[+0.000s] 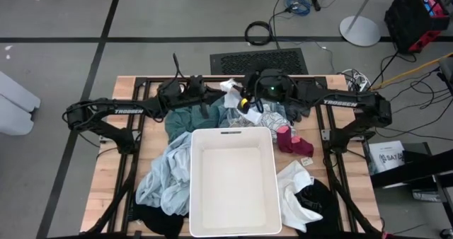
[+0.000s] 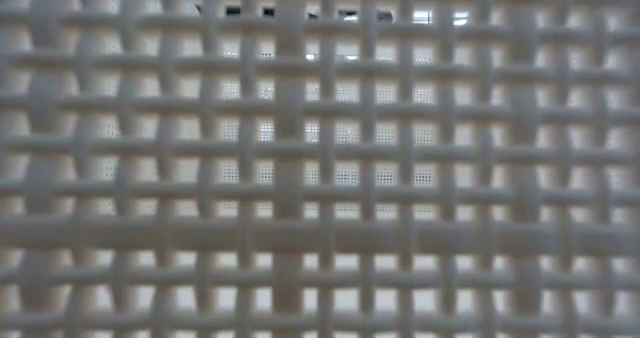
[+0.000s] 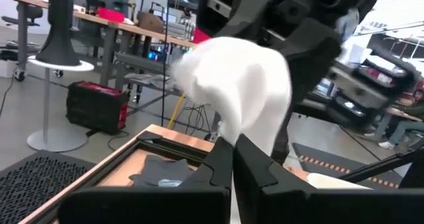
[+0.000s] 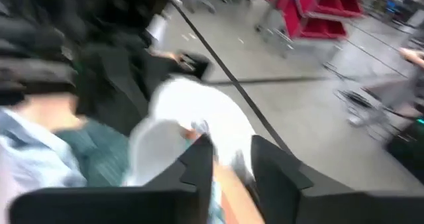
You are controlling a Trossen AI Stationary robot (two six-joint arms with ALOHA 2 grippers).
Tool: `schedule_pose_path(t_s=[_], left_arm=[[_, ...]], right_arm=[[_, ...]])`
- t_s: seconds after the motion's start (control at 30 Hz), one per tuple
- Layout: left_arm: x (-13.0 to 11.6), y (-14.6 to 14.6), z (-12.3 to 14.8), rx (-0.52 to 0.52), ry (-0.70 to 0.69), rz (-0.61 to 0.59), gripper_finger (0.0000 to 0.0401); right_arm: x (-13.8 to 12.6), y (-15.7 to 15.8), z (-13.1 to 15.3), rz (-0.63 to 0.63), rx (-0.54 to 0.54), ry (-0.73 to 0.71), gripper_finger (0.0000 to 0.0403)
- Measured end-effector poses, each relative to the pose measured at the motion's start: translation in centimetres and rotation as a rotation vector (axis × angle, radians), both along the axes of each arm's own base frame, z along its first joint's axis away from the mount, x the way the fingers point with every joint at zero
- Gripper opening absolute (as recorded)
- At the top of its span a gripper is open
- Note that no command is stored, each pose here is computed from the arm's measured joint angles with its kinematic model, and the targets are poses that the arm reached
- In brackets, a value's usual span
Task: Sort clothes
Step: Put the sock into the white laundry bin
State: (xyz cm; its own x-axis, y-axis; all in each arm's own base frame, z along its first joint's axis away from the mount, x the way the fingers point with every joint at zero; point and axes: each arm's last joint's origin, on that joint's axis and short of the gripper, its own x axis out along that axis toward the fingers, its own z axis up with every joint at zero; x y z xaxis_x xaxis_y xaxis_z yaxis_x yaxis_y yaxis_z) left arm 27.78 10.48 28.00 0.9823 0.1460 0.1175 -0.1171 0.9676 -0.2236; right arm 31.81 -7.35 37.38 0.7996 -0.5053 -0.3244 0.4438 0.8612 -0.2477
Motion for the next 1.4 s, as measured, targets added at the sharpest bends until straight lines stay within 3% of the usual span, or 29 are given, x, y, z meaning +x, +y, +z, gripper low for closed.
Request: schedule_pose_path(t_s=[0.1,0.23,0.47,0.97,1.17,1.4], left_arm=[[-0.4,-0.1,0.5,0.006,-0.014,0.003,0.0002],[-1.4,-0.3,1.9,0.026,-0.048,0.018,0.0001],[-4.2,-1.6,5.4,0.066,-0.181,0.009,0.0001],[-6.5,-8.1,9.3,-0.053,-0.450,-0.343,0.0000],[-6.1,-10.8,9.2,-0.111,-0.452,-0.424,0.0000],[-4.5,-14.6,7.8,-0.138,-0.391,-0.461,0.0000]], right_arm=[[-2.1,0.1,0.3,-0.093,0.016,0.076,0.0131],[-5.0,0.5,0.6,-0.173,0.134,0.134,0.0161],[-9.3,2.0,-0.2,-0.292,0.336,0.301,0.0172],[-11.8,3.8,-7.9,-0.391,0.444,0.449,0.0165],[-12.9,4.4,-10.7,-0.413,0.487,0.408,0.0164],[-13.5,5.0,-11.2,-0.399,0.524,0.323,0.0164]])
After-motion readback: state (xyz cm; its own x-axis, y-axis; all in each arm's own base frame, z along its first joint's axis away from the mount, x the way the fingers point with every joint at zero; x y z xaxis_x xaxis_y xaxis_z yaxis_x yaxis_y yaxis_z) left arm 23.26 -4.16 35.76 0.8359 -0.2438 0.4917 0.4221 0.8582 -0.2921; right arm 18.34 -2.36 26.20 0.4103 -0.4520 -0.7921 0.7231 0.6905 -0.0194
